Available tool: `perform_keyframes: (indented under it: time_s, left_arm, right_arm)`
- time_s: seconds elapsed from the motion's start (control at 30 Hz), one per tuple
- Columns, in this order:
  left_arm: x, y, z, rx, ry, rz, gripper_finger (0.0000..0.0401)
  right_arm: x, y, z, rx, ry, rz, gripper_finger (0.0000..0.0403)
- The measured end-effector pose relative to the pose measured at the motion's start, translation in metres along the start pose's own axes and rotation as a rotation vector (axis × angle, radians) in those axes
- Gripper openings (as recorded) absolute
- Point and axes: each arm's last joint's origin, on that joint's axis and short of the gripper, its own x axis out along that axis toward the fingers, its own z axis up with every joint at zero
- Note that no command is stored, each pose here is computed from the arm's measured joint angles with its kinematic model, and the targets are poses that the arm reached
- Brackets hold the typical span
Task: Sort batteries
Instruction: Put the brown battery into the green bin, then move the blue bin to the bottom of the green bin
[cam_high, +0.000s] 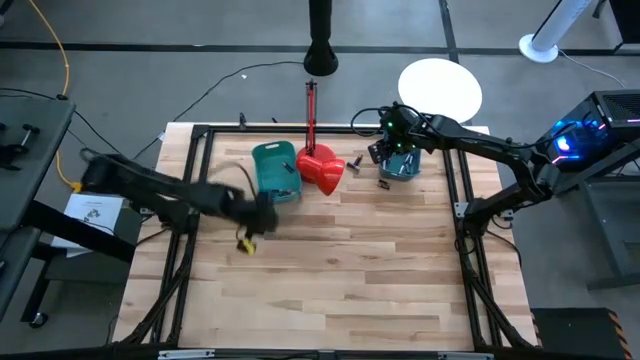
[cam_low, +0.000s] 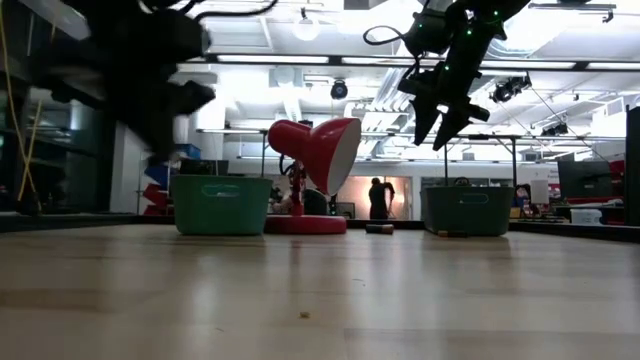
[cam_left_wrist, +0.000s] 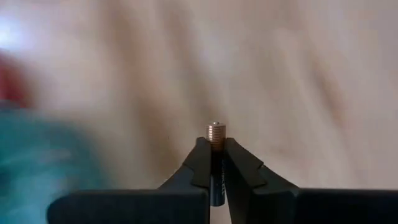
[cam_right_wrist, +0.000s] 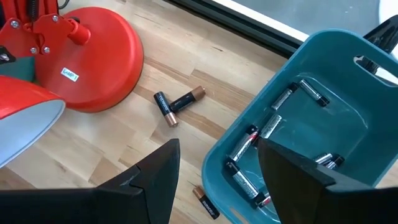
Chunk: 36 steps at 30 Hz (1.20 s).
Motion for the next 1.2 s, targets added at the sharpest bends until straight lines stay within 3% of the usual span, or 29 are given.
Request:
perform_keyframes:
  time_s: [0.13,0.2,0.4,0.57,0.77,0.93,1.03,1.2]
  left_arm:
    - [-0.04,0.045,-0.012,-0.078,-0.133,0.278,0.0007]
    - [-0.048,0.067,-0.019,-0.106,-0.152,0.365,0.0007]
    - [-0.023,0.122,-0.048,-0.287,-0.006,0.437,0.0019]
    - [-0.007,0.147,-0.053,-0.39,0.071,0.47,0.008]
    - [-0.039,0.16,-0.033,-0.456,-0.029,0.563,0.016]
    - [-0.066,0.158,-0.031,-0.516,-0.108,0.485,0.0195]
    - [-0.078,0.148,-0.037,-0.588,-0.132,0.411,0.02]
    - [-0.092,0.129,-0.048,-0.735,-0.218,0.335,0.0201]
  right_arm:
    - [-0.001,0.002,-0.001,-0.004,-0.001,0.008,0.0213]
    - [-0.002,0.006,-0.003,-0.011,-0.002,0.018,0.0213]
    - [-0.019,0.014,-0.009,-0.028,-0.03,0.064,0.0213]
    - [-0.036,0.015,-0.014,0.017,-0.061,0.098,0.0213]
    - [-0.038,0.015,-0.015,0.072,-0.053,0.099,0.0213]
    - [-0.023,0.017,-0.013,0.074,0.026,0.141,0.0213]
    - [-0.006,0.022,-0.019,-0.016,0.177,0.21,0.0213]
    - [0.014,0.047,-0.047,-0.26,0.341,0.215,0.0213]
